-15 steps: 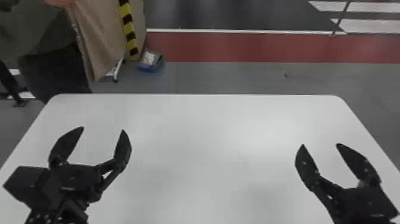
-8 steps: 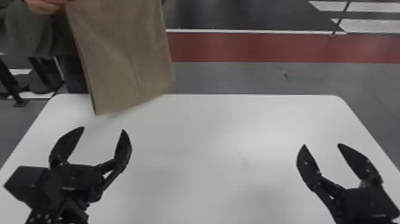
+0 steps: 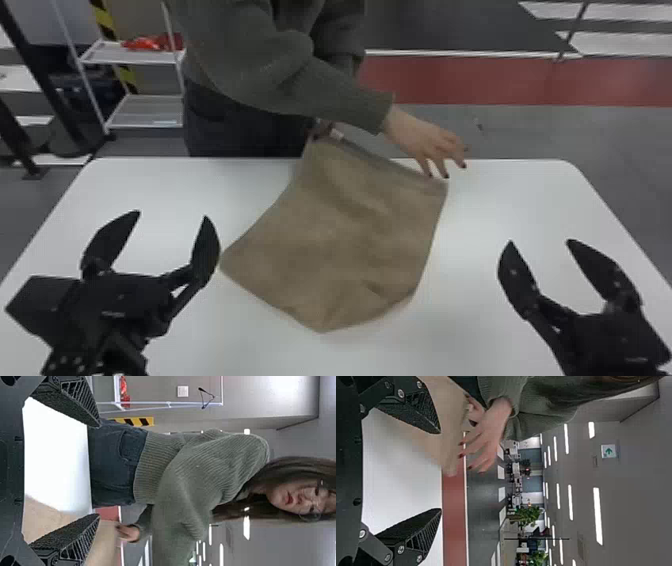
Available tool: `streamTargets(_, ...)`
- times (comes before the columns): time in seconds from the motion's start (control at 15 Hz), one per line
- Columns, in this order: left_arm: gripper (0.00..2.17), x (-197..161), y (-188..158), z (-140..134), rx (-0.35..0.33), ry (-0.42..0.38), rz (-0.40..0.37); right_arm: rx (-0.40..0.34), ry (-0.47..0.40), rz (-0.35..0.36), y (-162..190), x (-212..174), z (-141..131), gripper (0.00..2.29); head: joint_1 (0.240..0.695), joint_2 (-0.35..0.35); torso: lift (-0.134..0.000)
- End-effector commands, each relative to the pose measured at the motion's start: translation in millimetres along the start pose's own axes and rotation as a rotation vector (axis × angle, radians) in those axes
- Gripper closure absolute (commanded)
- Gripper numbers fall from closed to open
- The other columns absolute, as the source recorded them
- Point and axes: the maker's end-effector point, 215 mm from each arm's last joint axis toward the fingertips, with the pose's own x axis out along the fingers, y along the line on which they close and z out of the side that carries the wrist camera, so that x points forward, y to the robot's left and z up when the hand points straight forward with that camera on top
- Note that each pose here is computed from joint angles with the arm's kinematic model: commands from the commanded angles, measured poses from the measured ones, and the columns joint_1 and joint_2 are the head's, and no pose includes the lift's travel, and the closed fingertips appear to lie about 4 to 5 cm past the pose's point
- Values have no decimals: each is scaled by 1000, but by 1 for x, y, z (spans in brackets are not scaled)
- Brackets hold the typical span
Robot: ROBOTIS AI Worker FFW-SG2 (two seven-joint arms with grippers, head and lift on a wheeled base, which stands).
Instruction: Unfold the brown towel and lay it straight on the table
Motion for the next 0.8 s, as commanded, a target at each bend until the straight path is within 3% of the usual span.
streamTargets(0.0,83,1,0,-1,0,1,0,4,-1,0,1,0,0,211,695,-24,-125)
streamTargets(0.73,83,3,1,-5,-1,6,1,4,2,-2,1,2,-3,211,695,-19,-125)
